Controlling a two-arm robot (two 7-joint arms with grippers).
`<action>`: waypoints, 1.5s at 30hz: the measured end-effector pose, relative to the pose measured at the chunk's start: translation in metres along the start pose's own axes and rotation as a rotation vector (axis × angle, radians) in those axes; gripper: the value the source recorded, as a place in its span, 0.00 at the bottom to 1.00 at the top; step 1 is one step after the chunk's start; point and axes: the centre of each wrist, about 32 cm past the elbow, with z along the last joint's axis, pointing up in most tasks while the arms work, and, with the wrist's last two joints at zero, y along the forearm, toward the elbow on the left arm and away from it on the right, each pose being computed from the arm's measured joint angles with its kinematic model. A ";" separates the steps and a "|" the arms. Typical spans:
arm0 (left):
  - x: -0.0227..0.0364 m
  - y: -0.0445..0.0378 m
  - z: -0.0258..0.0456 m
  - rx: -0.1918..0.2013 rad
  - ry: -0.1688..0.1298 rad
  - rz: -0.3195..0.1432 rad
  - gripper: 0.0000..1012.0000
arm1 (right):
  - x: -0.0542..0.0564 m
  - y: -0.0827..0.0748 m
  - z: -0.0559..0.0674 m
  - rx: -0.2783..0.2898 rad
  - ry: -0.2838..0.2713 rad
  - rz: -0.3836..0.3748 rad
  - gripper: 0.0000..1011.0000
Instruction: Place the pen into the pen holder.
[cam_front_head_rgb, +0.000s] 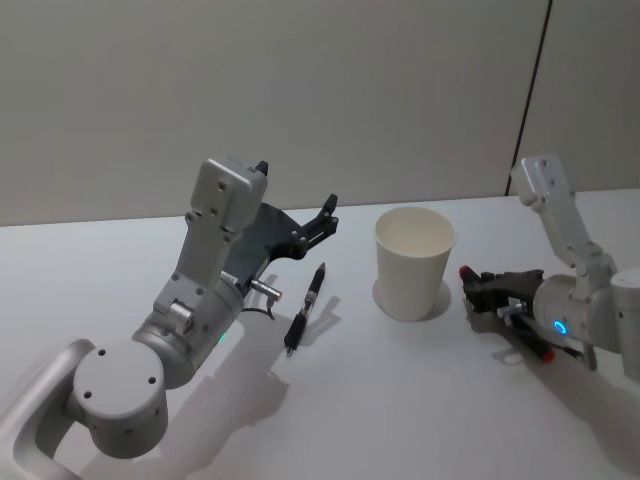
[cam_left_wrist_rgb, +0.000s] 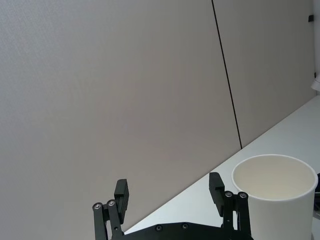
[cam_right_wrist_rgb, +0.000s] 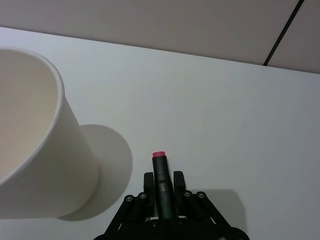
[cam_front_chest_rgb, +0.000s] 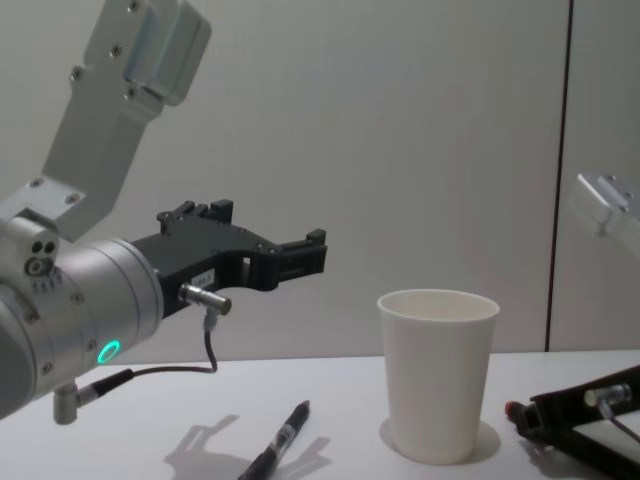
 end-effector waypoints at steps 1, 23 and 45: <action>0.0000 0.0000 0.0000 0.000 0.000 0.000 0.99 | 0.000 0.000 0.000 0.000 0.000 0.000 0.23; 0.0000 0.0000 0.0000 0.000 0.000 0.000 0.99 | 0.000 0.000 0.000 0.000 0.000 0.000 0.19; 0.0000 0.0000 0.0000 0.000 0.000 0.000 0.99 | -0.005 0.003 -0.001 0.127 0.036 0.016 0.19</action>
